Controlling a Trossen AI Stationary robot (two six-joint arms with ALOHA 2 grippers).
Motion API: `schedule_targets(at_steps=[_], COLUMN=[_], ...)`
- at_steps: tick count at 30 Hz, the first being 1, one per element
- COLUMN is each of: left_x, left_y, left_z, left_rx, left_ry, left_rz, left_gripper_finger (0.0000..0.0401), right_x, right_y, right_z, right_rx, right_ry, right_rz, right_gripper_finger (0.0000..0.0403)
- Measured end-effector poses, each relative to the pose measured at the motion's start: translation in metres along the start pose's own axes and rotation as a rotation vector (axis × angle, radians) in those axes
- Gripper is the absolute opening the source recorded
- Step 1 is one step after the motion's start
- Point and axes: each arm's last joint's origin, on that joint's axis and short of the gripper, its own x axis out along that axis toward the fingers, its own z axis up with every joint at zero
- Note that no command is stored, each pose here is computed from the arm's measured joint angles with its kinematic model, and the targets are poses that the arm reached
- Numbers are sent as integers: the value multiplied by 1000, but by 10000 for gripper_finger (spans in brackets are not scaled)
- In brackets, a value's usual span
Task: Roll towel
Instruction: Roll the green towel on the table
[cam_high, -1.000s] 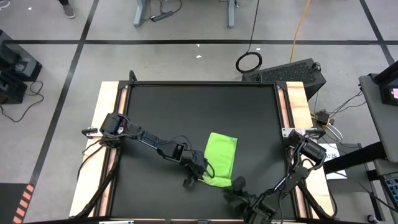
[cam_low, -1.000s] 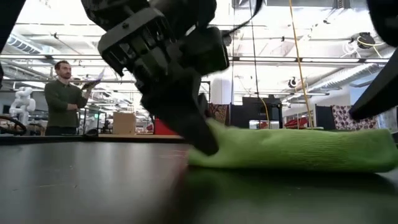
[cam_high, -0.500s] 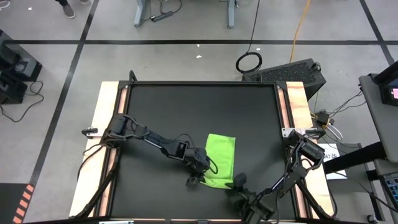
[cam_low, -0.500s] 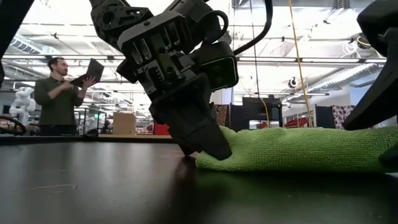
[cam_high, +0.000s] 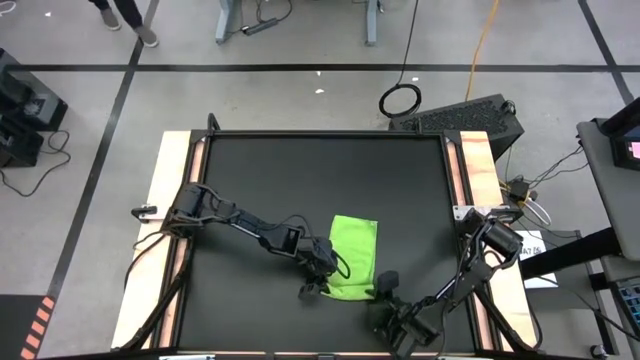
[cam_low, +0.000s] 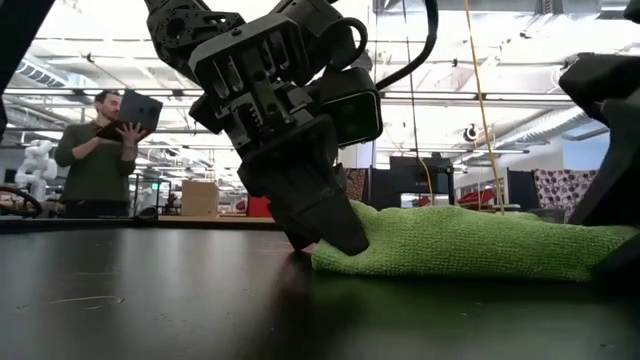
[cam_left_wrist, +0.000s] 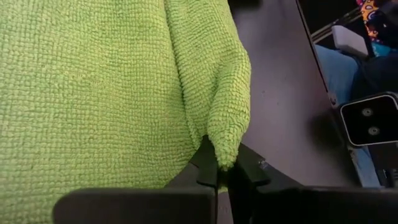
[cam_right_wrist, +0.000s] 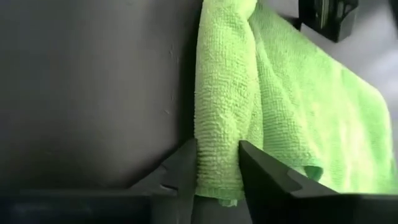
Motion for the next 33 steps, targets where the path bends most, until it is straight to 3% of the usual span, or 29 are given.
schedule_targets(at_steps=[6, 13, 18, 25, 29, 33], left_x=[1, -8, -19, -6, 4, 15], left_y=[-2, -30, -67, -115, -135, -137], left_z=[-1, 2, 6, -15, -26, -33], left_rx=[20, 194, 424, 806, 982, 1092], left_ry=[-1, -31, -117, -135, -139, -129], left_rz=[8, 63, 238, 537, 607, 626], left_gripper_finger=[36, 136, 179, 187, 187, 187], right_x=[-2, -12, -17, -16, -13, -10], right_y=[-4, -17, -29, -40, -42, -44], right_z=[5, 15, 25, 38, 43, 46], right_rx=[31, 151, 255, 347, 367, 377], right_ry=[14, 61, 134, 166, 168, 161], right_rz=[67, 188, 310, 450, 484, 498], right_gripper_finger=[17, 5, 3, 1, 1, 1])
